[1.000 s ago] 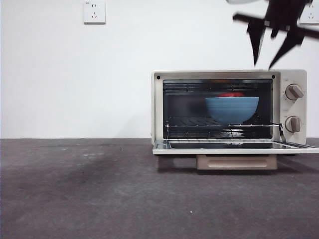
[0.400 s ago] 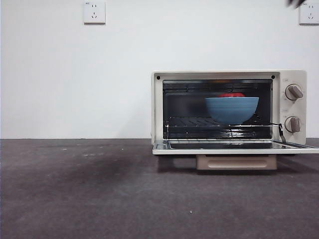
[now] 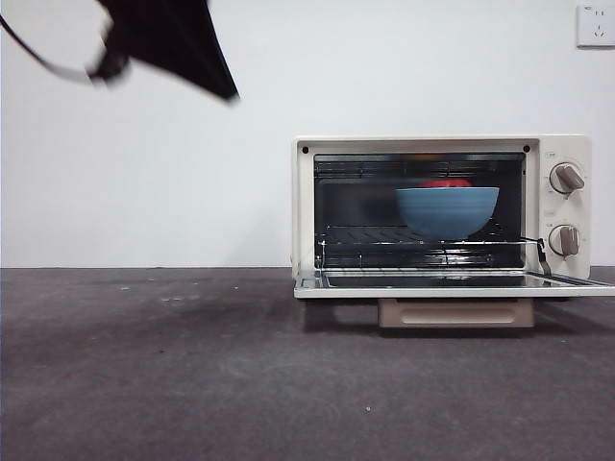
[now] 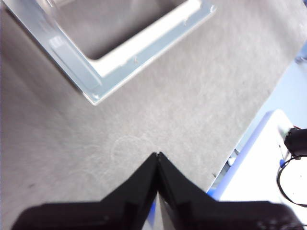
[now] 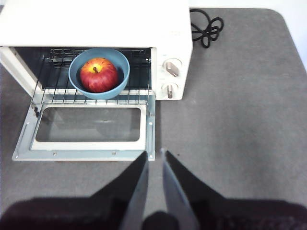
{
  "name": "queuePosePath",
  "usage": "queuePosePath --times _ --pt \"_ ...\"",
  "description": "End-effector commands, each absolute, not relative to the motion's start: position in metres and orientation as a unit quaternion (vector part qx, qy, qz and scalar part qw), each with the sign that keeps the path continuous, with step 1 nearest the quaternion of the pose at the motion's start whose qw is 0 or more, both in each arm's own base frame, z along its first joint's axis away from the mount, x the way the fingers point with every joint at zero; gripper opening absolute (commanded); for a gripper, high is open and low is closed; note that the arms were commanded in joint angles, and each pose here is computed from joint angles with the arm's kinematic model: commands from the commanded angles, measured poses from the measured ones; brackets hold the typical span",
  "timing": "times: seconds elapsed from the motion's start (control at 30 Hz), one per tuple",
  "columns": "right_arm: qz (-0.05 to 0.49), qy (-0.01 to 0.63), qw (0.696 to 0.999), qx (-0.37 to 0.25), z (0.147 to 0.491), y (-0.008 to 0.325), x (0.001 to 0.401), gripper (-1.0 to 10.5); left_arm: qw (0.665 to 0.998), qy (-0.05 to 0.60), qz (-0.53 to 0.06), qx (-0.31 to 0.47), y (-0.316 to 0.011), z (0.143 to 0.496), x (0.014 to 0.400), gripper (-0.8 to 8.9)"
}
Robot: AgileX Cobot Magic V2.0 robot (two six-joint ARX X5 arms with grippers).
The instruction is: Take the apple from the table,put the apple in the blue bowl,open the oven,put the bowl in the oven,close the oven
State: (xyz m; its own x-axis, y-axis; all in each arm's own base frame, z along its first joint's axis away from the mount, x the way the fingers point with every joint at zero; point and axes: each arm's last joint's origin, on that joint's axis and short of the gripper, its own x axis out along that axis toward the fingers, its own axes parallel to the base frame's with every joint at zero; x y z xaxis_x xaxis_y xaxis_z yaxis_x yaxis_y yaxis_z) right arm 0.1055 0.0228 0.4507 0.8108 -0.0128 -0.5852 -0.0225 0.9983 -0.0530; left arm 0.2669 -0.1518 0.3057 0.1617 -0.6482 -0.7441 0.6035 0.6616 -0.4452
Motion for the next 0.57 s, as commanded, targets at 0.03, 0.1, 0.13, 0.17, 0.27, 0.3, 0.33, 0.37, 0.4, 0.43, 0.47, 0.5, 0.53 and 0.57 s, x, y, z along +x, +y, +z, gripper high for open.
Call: queuePosePath --times 0.03,0.1,0.13,0.17,0.27,0.3,0.33,0.37,0.4,0.43,0.47,0.5,0.53,0.57 --pt "0.005 0.296 0.955 -0.026 0.453 0.017 0.084 0.5 0.741 0.534 -0.405 -0.040 -0.159 0.277 0.286 -0.08" --pt "0.001 0.287 0.958 -0.017 0.454 0.013 0.070 0.2 0.731 0.554 -0.394 -0.047 -0.166 0.256 0.298 -0.08" --pt "-0.001 0.280 0.960 -0.011 0.455 0.011 0.064 0.0 0.727 0.562 -0.391 -0.048 -0.168 0.247 0.303 -0.08" --pt "-0.003 0.269 0.963 -0.006 0.456 0.008 0.055 -0.1 0.723 0.570 -0.387 -0.051 -0.171 0.238 0.307 -0.08" --pt "-0.003 0.242 0.970 0.003 0.457 0.003 0.037 -0.1 0.711 0.592 -0.374 -0.061 -0.180 0.214 0.316 -0.08" --pt "-0.003 0.236 0.972 0.008 0.457 0.002 0.032 -0.1 0.710 0.596 -0.368 -0.066 -0.182 0.208 0.318 -0.08" --pt "-0.004 0.232 0.973 0.014 0.457 0.000 0.027 -0.1 0.711 0.600 -0.361 -0.070 -0.182 0.203 0.320 -0.08" --pt "-0.005 0.231 0.973 0.016 0.456 -0.001 0.023 -0.1 0.712 0.601 -0.354 -0.076 -0.183 0.198 0.322 -0.08" --pt "-0.005 0.231 0.973 0.017 0.455 -0.002 0.020 -0.1 0.715 0.604 -0.342 -0.083 -0.183 0.193 0.323 -0.08" --pt "-0.005 0.234 0.972 0.017 0.454 -0.003 0.017 -0.1 0.718 0.605 -0.332 -0.091 -0.183 0.188 0.323 -0.08" --pt "-0.006 0.238 0.971 0.015 0.453 -0.003 0.014 -0.1 0.720 0.605 -0.323 -0.105 -0.183 0.183 0.324 -0.08" --pt "-0.006 0.240 0.971 0.015 0.452 -0.004 0.013 -0.1 0.722 0.605 -0.313 -0.121 -0.181 0.178 0.324 -0.08" --pt "-0.005 0.239 0.971 0.016 0.452 -0.004 0.012 -0.1 0.725 0.603 -0.305 -0.134 -0.180 0.174 0.324 -0.08" --pt "-0.005 0.236 0.972 0.017 0.452 -0.004 0.010 -0.1 0.727 0.602 -0.296 -0.149 -0.179 0.169 0.324 -0.08"
